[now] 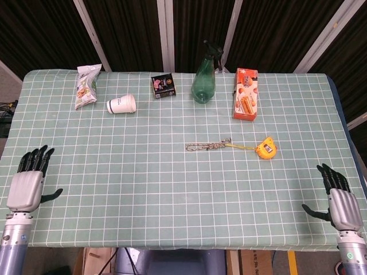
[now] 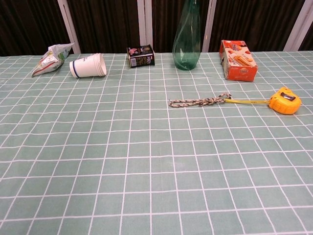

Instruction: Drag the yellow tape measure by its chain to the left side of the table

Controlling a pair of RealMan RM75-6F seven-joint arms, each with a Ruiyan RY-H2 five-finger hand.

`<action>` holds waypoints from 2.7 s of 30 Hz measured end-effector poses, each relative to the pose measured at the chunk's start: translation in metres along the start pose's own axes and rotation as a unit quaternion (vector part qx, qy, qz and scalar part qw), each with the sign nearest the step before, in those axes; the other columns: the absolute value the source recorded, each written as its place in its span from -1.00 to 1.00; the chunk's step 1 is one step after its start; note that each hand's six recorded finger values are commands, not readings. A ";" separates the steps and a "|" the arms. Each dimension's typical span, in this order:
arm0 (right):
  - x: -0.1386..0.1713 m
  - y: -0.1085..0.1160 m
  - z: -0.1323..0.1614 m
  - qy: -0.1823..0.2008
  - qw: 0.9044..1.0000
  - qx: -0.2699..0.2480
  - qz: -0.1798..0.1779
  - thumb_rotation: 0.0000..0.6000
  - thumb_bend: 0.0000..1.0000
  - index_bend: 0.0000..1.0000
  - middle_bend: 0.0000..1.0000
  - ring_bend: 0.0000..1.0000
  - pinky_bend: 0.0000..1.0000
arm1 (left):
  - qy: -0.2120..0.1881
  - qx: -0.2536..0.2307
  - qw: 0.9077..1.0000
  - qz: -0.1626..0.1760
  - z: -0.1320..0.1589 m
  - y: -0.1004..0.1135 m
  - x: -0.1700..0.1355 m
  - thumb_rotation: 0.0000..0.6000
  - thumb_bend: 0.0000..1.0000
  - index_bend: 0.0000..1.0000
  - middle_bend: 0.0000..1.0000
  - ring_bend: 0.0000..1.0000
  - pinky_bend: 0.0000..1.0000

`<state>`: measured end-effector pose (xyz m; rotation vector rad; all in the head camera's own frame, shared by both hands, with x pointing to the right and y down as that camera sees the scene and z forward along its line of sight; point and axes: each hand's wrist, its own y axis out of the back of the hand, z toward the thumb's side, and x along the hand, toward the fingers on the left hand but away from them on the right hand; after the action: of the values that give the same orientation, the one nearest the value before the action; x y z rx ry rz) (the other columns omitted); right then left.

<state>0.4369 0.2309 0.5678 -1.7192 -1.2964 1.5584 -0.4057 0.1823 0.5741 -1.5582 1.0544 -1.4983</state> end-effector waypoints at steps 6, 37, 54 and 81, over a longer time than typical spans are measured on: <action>-0.001 -0.002 0.001 0.001 1.000 -0.008 0.006 1.00 -0.63 -1.00 -1.00 -1.00 -1.00 | -0.061 0.010 0.998 -0.012 0.049 0.021 0.048 1.00 -0.95 -0.86 -1.00 -1.00 -1.00; -0.004 0.003 -0.007 -0.019 0.998 -0.051 0.013 1.00 -0.63 -1.00 -1.00 -1.00 -1.00 | -0.224 0.104 0.967 -0.070 0.314 -0.054 0.174 1.00 -0.24 -0.05 -1.00 -1.00 -1.00; -0.005 0.005 -0.011 -0.028 0.998 -0.062 0.013 1.00 -0.63 -1.00 -1.00 -1.00 -1.00 | -0.221 0.153 0.957 -0.106 0.349 -0.103 0.187 1.00 -0.08 0.01 -1.00 -1.00 -1.00; -0.006 0.007 -0.014 -0.036 0.996 -0.074 0.014 1.00 -0.63 -1.00 -1.00 -1.00 -1.00 | -0.251 0.145 0.952 -0.103 0.379 -0.120 0.189 1.00 -0.07 -0.04 -1.00 -1.00 -1.00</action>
<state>0.4526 0.2260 0.5679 -1.7922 -1.4625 1.5897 -0.0202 0.0436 0.7359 -1.7400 0.3742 -1.2179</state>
